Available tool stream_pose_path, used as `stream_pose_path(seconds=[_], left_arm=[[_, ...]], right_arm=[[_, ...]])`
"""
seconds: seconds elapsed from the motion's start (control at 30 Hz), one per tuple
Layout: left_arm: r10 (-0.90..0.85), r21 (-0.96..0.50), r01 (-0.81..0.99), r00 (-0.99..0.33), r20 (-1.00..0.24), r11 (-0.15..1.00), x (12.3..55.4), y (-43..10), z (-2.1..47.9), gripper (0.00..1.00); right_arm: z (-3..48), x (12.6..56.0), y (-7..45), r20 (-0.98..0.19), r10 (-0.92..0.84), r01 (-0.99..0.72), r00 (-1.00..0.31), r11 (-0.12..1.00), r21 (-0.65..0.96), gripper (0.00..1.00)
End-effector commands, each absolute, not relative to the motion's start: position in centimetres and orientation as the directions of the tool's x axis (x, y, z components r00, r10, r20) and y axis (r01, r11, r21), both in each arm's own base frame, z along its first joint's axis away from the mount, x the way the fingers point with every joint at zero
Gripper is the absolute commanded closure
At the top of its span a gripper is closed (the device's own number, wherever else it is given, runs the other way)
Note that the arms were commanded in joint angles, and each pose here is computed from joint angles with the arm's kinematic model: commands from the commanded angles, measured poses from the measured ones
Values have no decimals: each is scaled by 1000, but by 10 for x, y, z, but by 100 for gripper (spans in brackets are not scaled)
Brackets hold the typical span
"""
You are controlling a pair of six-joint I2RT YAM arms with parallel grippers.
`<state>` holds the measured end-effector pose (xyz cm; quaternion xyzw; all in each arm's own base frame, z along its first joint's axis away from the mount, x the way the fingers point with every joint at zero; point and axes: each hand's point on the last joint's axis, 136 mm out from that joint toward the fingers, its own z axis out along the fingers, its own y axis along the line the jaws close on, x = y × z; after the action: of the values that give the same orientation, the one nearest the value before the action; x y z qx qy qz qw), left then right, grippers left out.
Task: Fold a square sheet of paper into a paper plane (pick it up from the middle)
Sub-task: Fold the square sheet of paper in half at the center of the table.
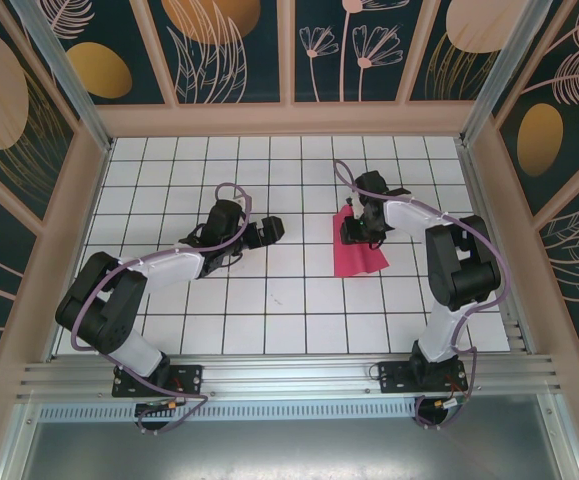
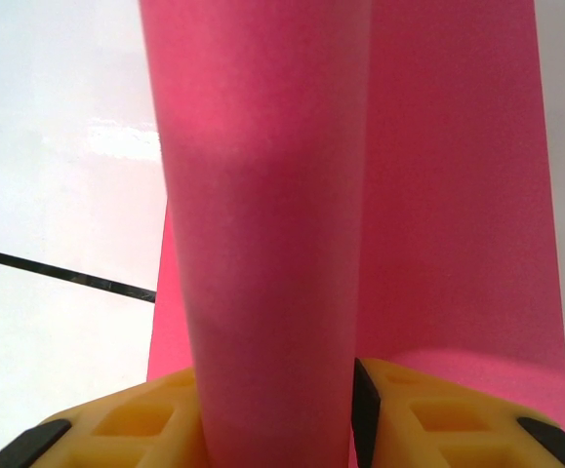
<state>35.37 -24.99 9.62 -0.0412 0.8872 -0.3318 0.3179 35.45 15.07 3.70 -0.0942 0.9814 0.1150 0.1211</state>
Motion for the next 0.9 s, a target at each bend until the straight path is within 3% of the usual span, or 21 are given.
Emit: stream_pose_path(seconds=[0.0, 0.3, 0.47, 0.87], left_arm=[[-295, -631, 154, -784, -546, 760, 357, -256, 109, 2], [-295, -631, 157, -781, -550, 760, 356, -256, 111, 2], [-291, -632, 161, -784, -549, 758, 356, -257, 110, 1], [-291, -628, 160, -782, -551, 761, 353, -254, 107, 1]], right_arm=[[47, 353, 152, -278, -129, -198, -952, 952, 233, 59], [56, 352, 160, -283, -109, -193, -953, 937, 290, 60], [91, 351, 190, -335, -86, -240, -938, 861, 449, 59], [46, 349, 163, -250, -123, -181, -961, 957, 225, 57]])
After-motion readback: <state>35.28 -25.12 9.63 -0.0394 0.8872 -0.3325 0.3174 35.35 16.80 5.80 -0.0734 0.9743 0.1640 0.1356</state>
